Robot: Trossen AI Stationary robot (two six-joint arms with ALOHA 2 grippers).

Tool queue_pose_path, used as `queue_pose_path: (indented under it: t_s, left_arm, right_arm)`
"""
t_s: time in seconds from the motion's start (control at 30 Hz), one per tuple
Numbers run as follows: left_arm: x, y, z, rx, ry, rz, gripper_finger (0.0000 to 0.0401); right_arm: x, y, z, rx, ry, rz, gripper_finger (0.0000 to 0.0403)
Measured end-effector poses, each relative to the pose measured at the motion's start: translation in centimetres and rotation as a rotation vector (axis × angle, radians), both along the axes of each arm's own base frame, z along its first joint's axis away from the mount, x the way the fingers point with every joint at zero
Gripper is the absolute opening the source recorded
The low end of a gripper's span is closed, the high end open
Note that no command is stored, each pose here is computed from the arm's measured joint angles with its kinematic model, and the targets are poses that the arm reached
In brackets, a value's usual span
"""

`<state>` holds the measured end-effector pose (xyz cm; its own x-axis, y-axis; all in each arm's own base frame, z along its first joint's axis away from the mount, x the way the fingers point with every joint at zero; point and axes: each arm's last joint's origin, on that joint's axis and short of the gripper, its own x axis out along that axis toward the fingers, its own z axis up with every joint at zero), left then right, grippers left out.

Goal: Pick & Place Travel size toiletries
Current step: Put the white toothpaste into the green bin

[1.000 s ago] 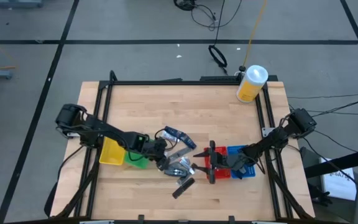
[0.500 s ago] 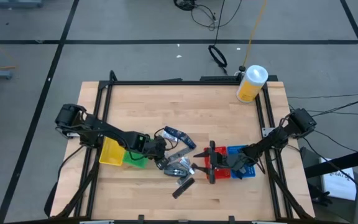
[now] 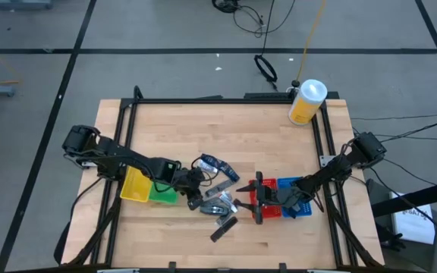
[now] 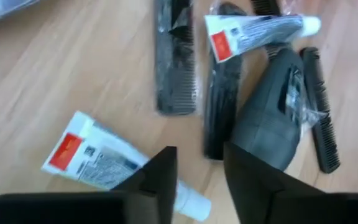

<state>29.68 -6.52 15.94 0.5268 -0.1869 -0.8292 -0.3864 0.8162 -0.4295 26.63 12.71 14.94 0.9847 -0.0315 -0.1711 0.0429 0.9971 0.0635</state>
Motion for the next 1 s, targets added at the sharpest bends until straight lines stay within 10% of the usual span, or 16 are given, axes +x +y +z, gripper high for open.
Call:
queue_pose_path:
  t_s: [0.3, 1.0]
  left_arm:
    - [0.0, 1.6, 0.5, -0.036, 0.124, 0.142, 0.0246]
    - [5.5, 0.4, -1.6, 0.158, 0.646, -0.08, 0.0154]
  right_arm:
    - [0.0, 0.0, 0.0, -0.003, 0.0, 0.003, 0.0215]
    - [0.0, 0.0, 0.1, -0.006, -0.007, 0.009, 0.0214]
